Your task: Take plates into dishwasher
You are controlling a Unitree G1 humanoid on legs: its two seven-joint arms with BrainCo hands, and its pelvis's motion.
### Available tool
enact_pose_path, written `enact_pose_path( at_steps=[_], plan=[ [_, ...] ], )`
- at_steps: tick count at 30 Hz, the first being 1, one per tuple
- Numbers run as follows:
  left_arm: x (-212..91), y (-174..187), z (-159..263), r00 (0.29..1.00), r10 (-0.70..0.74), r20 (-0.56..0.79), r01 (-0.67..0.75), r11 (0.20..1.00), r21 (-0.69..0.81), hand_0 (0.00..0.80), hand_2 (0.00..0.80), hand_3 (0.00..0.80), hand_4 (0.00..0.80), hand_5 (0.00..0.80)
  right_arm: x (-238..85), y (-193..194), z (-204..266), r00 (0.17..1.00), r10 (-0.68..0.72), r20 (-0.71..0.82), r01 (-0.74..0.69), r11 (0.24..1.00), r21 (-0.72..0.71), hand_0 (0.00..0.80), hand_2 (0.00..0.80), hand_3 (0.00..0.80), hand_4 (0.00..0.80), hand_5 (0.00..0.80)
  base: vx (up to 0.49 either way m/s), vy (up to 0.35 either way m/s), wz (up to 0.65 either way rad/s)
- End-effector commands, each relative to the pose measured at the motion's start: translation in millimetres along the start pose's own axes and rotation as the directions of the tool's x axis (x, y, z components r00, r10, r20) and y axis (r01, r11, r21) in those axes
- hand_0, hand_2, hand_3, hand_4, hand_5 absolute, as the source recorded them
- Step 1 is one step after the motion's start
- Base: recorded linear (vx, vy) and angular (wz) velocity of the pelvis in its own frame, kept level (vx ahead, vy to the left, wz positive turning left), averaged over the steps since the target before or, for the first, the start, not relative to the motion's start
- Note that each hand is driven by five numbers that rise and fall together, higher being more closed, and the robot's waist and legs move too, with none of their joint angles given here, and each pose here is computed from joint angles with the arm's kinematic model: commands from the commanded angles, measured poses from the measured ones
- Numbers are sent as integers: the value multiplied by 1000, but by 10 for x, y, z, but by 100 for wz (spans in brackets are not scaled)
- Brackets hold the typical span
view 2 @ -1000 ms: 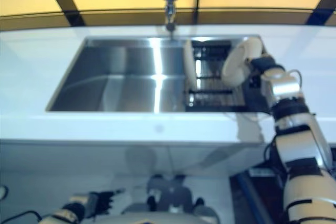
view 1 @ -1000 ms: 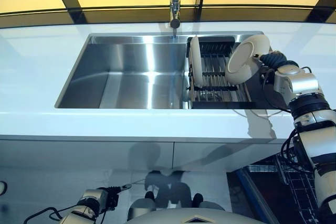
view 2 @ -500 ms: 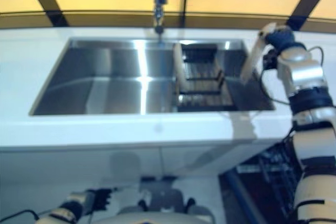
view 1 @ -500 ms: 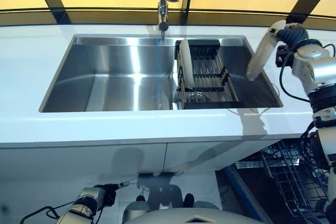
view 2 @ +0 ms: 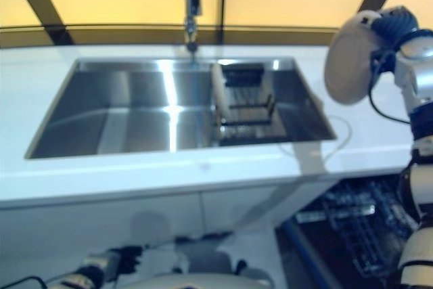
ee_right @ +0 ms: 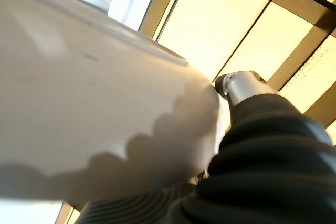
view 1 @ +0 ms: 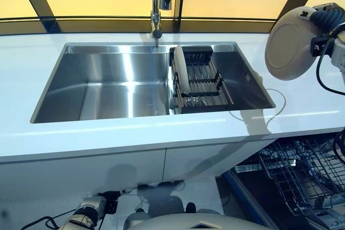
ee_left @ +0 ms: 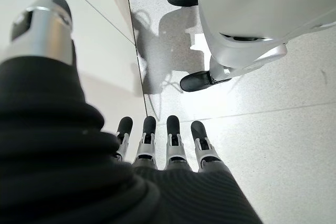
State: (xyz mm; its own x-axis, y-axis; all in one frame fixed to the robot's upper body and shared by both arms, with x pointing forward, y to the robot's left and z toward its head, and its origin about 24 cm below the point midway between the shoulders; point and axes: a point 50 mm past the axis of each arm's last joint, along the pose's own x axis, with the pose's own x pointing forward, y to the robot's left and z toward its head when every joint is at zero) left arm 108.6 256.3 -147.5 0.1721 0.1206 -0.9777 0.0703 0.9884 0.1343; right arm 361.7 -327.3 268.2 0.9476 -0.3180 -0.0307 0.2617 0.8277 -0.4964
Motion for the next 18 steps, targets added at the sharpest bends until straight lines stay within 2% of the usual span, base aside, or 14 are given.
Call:
enact_pose_path(
  at_steps=[1, 18],
  plan=[
    [-9, 151, -71, 998, 65, -17, -63, 994, 86, 0, 0, 0, 0, 0, -137, -414, 531, 985, -82, 154, 94, 993, -71, 800, 800, 800, 800, 800, -23, 26, -13],
    [-30, 245, -125, 996, 81, 24, -83, 992, 91, 0, 0, 0, 0, 0, -369, -756, 127, 999, 3, 44, 8, 968, -251, 800, 800, 800, 800, 800, -25, 5, -14]
  ],
)
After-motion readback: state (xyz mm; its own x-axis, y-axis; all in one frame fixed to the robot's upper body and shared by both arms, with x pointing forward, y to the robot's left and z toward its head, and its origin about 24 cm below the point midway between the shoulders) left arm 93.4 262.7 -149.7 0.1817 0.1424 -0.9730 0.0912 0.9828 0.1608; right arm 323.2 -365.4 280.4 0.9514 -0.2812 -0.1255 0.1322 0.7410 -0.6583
